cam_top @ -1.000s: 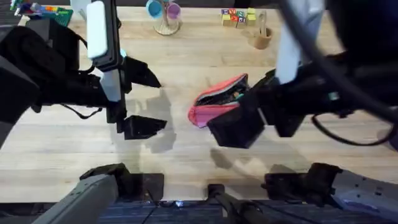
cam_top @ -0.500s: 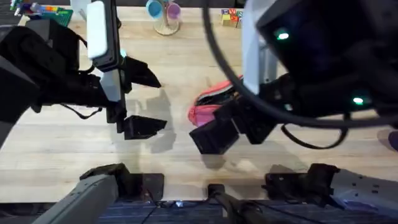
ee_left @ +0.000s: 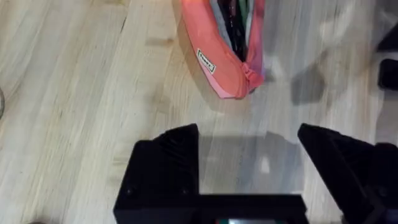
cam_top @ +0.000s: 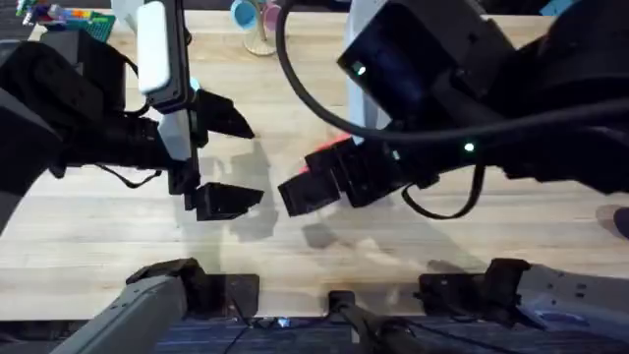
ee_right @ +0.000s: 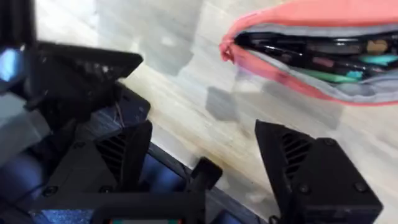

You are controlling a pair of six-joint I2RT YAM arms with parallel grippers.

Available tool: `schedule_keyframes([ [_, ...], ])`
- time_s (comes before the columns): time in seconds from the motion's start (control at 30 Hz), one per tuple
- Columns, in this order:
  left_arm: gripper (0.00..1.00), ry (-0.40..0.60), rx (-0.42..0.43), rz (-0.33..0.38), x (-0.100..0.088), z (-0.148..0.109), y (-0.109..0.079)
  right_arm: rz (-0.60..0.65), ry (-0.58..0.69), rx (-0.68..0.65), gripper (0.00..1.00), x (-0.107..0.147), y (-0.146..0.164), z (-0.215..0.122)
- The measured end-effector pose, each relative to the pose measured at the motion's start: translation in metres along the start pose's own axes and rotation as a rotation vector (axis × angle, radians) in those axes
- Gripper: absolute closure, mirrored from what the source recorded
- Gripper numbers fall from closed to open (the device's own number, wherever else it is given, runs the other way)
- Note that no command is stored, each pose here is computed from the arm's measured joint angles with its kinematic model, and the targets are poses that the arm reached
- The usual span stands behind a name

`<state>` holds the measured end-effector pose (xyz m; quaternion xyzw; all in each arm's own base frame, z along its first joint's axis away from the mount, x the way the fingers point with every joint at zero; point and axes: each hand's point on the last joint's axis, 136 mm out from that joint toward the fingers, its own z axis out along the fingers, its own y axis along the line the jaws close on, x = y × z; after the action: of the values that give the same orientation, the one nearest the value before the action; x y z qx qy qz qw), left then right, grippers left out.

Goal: Unzip the bag, pick up the pens from the table one at a time and place them inside, then zip the bag closed.

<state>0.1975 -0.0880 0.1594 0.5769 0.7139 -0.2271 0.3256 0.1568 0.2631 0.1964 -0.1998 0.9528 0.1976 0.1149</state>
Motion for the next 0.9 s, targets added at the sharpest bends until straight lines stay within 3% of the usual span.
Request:
schedule_keyframes([
  [0.27, 0.006, 0.000, 0.000, 0.000, 0.000, 0.000, 0.000, 0.132, -0.013, 0.099, 0.005, -0.001, -0.007, 0.015],
  [0.9, 0.006, 0.000, 0.000, 0.000, 0.000, 0.000, 0.000, 0.185, -0.081, 0.281, 0.005, -0.004, -0.006, 0.057],
])
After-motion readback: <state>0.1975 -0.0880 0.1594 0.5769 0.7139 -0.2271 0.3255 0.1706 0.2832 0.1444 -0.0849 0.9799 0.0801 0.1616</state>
